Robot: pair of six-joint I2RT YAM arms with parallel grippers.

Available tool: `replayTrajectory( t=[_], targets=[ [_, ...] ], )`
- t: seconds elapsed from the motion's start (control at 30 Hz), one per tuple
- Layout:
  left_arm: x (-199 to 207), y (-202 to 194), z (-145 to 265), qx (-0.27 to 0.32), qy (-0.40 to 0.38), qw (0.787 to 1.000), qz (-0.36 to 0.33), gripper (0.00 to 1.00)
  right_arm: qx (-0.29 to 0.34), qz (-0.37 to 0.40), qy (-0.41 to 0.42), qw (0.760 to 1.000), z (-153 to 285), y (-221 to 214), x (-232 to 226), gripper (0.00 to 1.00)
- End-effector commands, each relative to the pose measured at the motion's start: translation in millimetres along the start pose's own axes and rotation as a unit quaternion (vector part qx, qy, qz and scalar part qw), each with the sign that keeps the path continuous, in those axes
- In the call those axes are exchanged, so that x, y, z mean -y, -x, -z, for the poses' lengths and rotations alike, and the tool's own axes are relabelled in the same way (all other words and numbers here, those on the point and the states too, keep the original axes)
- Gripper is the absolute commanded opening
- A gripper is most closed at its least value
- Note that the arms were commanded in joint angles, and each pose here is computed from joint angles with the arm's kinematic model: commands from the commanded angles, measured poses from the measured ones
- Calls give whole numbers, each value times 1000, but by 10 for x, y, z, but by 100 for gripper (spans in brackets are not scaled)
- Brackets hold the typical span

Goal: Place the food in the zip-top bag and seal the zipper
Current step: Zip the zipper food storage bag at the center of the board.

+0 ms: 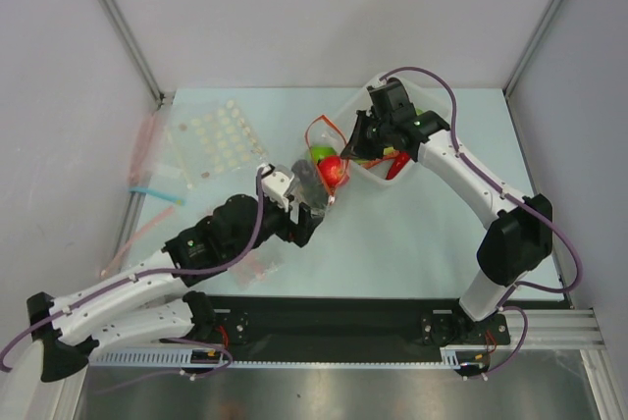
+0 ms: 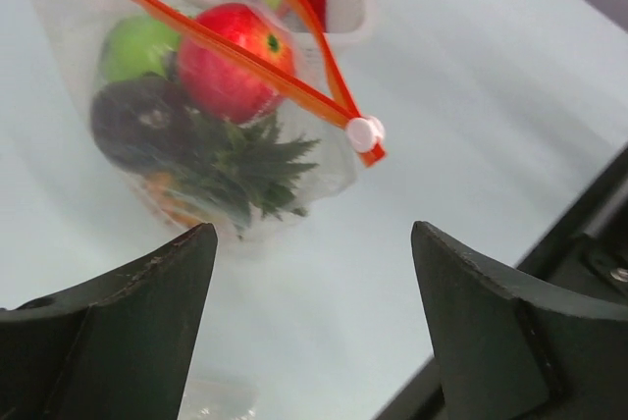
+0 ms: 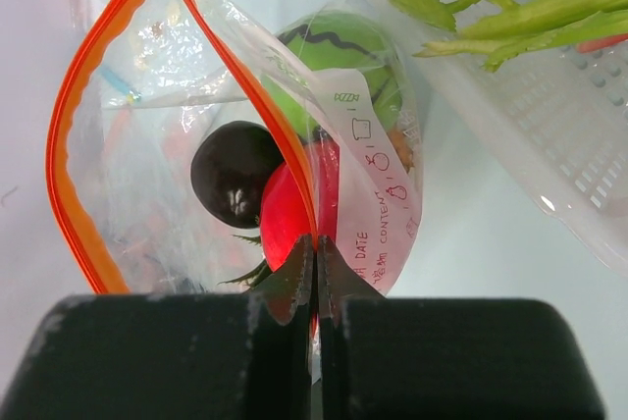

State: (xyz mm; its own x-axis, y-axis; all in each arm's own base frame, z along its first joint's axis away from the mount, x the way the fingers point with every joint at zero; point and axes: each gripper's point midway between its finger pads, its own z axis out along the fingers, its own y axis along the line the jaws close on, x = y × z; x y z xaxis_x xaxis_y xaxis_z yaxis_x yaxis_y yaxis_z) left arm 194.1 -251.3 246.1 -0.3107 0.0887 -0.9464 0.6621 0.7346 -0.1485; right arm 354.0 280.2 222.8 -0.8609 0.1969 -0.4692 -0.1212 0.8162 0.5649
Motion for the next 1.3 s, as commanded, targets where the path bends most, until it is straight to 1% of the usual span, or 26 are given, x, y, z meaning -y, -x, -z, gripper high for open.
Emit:
replayTrajectory(
  t=[0.0, 0.07, 0.2, 0.23, 0.4, 0.43, 0.47, 0.57, 0.63, 0.77, 0.83, 0.93, 0.97, 1.0, 1.03, 1.13, 1.2, 1.27],
  targets=[
    [-161, 241, -97, 79, 44, 995, -51, 85, 21, 6, 27, 999, 118, 134, -161, 0],
    [-139, 246, -184, 89, 43, 993, -59, 84, 23, 4, 25, 999, 132, 141, -163, 0],
    [-73, 137, -351, 82, 36, 993, -81, 83, 29, 6, 18, 999, 158, 156, -140, 0],
    [-21, 183, -378, 93, 26, 992, -79, 84, 29, 6, 18, 999, 164, 154, -141, 0],
    [65, 163, -500, 93, 9, 992, -82, 82, 34, 5, 20, 999, 197, 182, -158, 0],
    [73, 128, -531, 88, 7, 993, -83, 81, 34, 4, 22, 999, 197, 182, -165, 0],
    [73, 110, -543, 86, 7, 993, -82, 77, 33, 4, 23, 999, 195, 181, -171, 0],
    [99, 73, -580, 81, 1, 993, -83, 70, 33, 3, 22, 999, 213, 178, -172, 0],
    [105, 51, -601, 79, 0, 993, -84, 69, 34, 1, 19, 999, 224, 176, -161, 0],
    [167, -20, -623, 81, -15, 994, -78, 73, 36, 0, 17, 999, 241, 173, -151, 0],
    [154, -91, -634, 73, -9, 994, -79, 73, 37, -1, 18, 999, 253, 179, -160, 0],
    [148, -160, -647, 66, -7, 995, -78, 63, 37, -1, 19, 999, 250, 172, -158, 0],
    [147, -168, -647, 66, -7, 995, -77, 61, 38, 0, 21, 999, 253, 175, -167, 0],
    [148, -193, -651, 65, -7, 995, -79, 61, 36, -2, 22, 999, 243, 168, -160, 0],
    [143, -205, -657, 63, -6, 995, -80, 64, 36, -2, 23, 999, 251, 162, -168, 0],
    [108, -256, -699, 52, 3, 995, -87, 66, 37, -5, 24, 999, 256, 171, -167, 0],
    [101, -263, -721, 50, 7, 995, -92, 65, 36, -8, 24, 999, 260, 170, -169, 0],
    [46, -261, -745, 49, 23, 994, -94, 58, 34, -10, 25, 999, 275, 152, -180, 0]
  ],
)
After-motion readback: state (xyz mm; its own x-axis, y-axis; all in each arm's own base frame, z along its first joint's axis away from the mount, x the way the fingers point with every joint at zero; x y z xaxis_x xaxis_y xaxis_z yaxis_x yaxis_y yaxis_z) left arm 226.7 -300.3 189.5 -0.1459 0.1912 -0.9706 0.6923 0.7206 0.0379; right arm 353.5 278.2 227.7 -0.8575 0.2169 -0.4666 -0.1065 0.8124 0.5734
